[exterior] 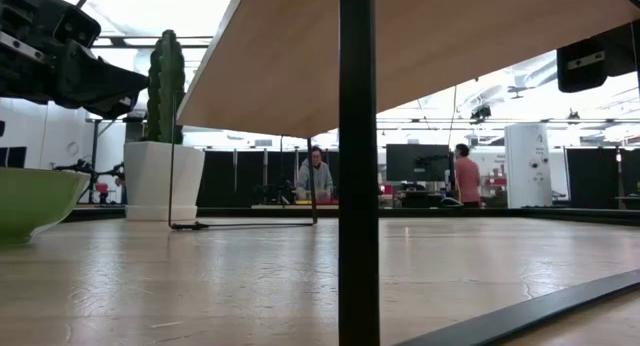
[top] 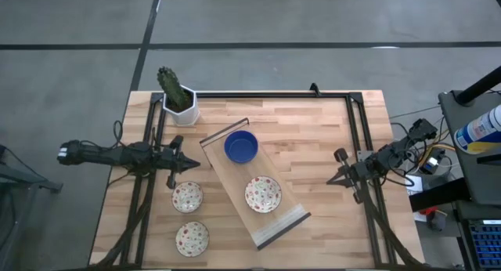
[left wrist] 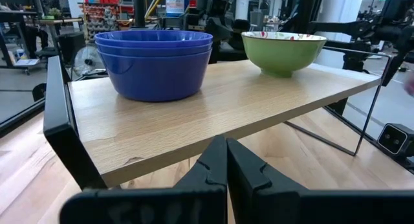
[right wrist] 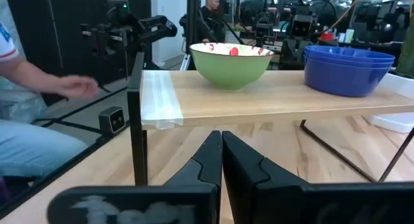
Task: Pick & Place Mini bowls
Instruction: Stack the top white patterned bowl on the white patterned bowl on the shelf
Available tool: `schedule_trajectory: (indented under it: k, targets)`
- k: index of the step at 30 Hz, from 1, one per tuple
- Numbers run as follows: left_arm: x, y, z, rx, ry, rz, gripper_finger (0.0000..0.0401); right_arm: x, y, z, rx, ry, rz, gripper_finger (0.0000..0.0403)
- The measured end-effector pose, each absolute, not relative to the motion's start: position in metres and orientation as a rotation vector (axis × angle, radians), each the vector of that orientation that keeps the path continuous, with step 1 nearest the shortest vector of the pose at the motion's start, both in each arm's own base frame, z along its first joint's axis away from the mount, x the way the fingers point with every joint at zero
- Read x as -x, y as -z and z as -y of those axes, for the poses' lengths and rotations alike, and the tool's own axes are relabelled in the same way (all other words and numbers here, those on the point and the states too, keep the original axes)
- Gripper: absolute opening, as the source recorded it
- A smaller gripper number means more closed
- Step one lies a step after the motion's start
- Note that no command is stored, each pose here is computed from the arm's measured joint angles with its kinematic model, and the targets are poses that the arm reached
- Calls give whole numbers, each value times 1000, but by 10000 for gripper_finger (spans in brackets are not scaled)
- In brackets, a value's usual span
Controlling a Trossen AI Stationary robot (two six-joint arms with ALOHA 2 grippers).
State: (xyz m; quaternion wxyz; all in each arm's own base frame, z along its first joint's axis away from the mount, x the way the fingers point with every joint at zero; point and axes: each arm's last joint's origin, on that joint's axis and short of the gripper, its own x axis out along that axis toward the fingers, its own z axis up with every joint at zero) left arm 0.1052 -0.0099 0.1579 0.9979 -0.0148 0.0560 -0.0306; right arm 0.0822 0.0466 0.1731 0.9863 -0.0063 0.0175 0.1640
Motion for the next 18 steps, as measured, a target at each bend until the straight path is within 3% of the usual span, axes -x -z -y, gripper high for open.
schedule_trajectory:
  k: [13, 18]
  targets:
    - [-106, -162, 9, -2, 46, -72, 0, -82, -173, -47, 19, -329, -36, 9]
    - [-106, -167, 11, 224, 98, -23, 0, -82, -173, -47, 21, -328, -36, 9]
